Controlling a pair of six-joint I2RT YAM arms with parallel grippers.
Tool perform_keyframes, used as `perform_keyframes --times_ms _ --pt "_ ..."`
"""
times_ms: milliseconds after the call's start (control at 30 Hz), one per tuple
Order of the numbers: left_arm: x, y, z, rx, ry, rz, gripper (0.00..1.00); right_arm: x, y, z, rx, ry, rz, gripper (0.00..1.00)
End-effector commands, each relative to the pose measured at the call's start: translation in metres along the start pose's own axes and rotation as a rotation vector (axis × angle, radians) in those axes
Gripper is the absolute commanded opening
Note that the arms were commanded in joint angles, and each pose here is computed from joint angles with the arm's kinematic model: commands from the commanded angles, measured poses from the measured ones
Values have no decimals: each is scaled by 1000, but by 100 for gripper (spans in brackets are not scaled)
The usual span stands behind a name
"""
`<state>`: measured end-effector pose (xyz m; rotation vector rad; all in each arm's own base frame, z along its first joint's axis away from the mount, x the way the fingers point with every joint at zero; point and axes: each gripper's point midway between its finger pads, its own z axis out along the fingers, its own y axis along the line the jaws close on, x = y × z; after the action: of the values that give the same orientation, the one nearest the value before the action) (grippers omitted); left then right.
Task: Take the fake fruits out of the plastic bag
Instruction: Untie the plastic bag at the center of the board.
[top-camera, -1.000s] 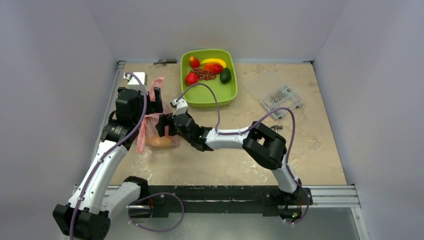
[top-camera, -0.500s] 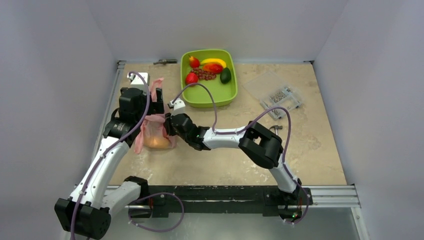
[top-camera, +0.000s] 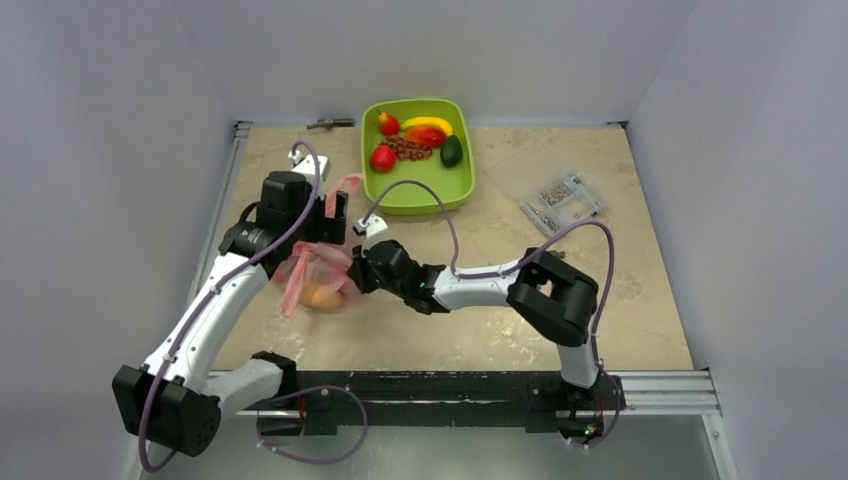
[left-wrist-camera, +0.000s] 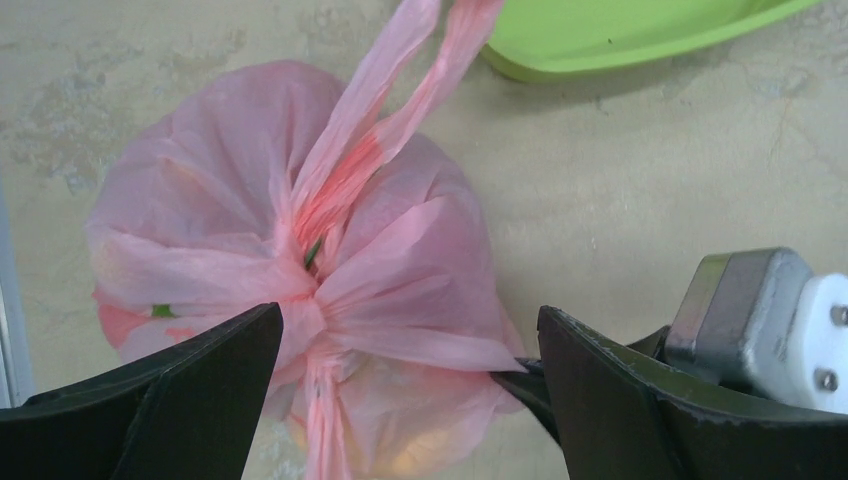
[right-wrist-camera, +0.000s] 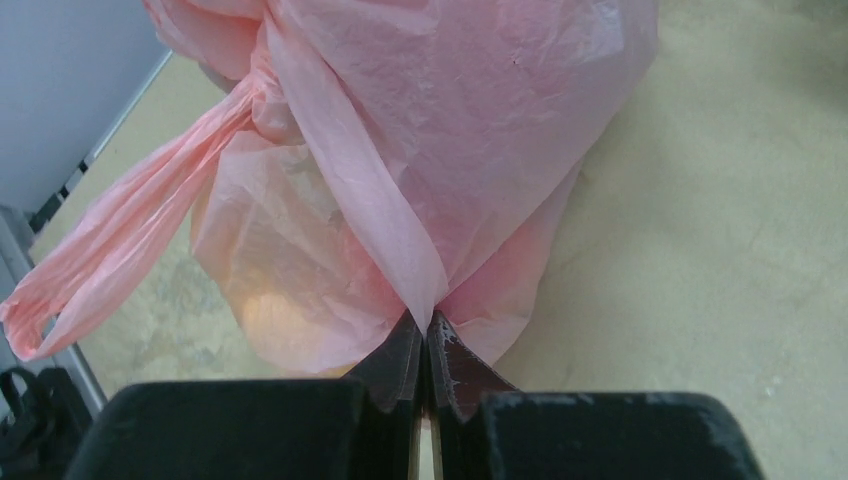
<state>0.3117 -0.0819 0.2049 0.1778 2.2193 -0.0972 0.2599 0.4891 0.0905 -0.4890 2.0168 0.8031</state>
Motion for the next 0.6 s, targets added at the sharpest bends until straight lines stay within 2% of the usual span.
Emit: perform_keyframes --times_ms 0,100,233,367,567 --pt "16 0 -30 35 3 20 100 10 10 -27 -86 38 -7 0" --pt "39 7 -28 11 -37 19 100 19 7 -37 -97 57 3 0" --pt "32 8 -32 8 -73 23 98 23 13 -45 -142 75 17 0" --pt "40 2 -17 31 12 42 83 22 18 -50 -171 80 28 0" --pt "45 4 3 6 84 55 70 19 24 -56 -204 66 43 0"
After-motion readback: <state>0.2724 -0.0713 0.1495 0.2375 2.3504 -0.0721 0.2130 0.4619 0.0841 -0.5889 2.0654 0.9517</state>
